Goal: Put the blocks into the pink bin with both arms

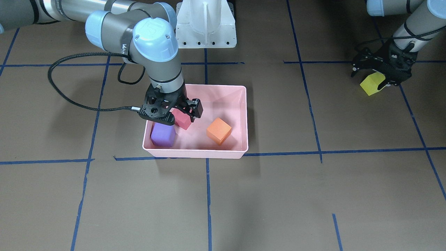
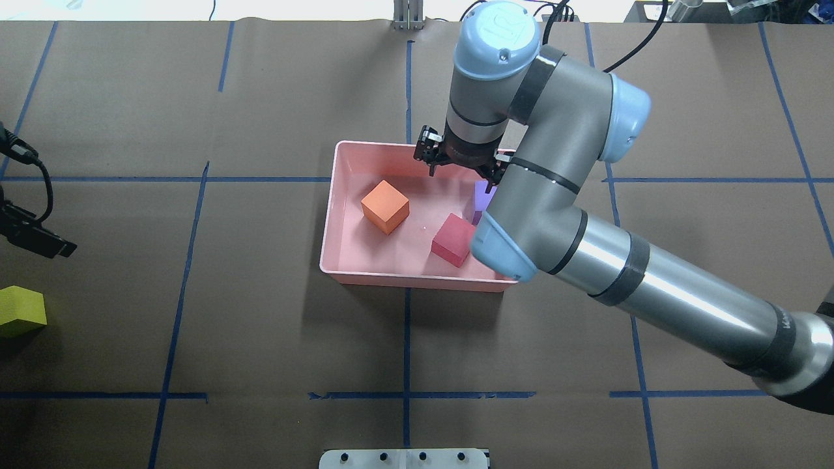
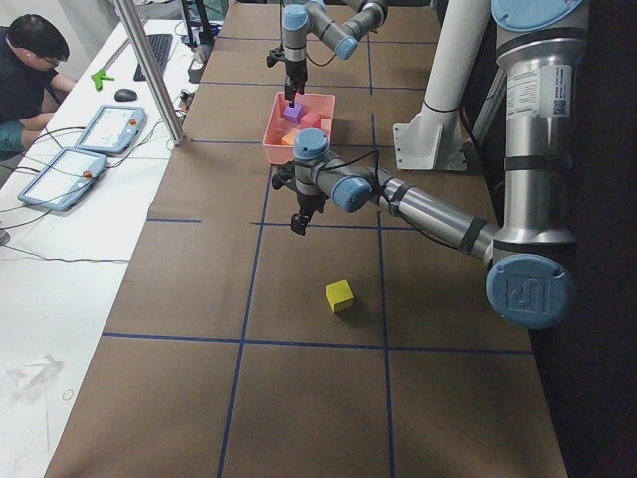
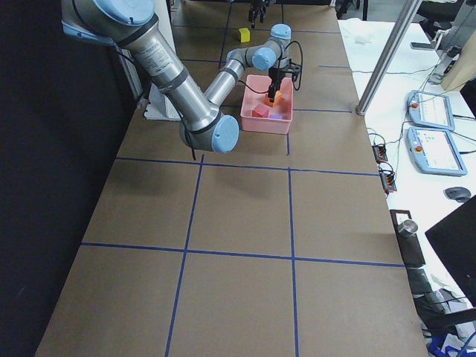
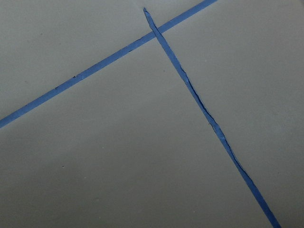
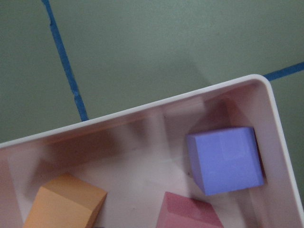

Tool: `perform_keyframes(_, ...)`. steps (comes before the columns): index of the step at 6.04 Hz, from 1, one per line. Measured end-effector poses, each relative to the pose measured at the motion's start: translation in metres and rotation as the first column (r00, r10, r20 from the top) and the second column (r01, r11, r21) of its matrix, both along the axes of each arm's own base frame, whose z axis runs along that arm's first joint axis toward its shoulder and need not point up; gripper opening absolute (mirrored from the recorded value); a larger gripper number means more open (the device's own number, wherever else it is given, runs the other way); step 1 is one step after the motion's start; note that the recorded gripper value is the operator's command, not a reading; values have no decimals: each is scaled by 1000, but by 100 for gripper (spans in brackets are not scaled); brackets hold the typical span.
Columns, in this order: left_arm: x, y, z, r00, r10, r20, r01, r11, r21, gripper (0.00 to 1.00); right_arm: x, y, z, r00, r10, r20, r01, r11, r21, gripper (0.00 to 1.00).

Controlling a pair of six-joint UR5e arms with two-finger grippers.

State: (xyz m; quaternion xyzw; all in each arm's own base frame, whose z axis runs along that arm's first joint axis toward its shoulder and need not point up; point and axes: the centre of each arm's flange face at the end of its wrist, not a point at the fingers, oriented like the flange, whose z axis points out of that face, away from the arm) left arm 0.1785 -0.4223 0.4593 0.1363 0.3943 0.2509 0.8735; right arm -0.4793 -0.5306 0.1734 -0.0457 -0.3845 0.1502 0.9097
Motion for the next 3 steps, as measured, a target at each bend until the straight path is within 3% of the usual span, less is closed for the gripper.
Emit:
perform_keyframes(1,-7,6,12,1000,23,13,-23,1000,18,100,20,-11,9,999,-37,3,37,999,13,100)
perform_keyframes(3,-24,25,52,997,72,35,-75,995,69,100,75,-12,50,994,-106,-8,107,990,89,100)
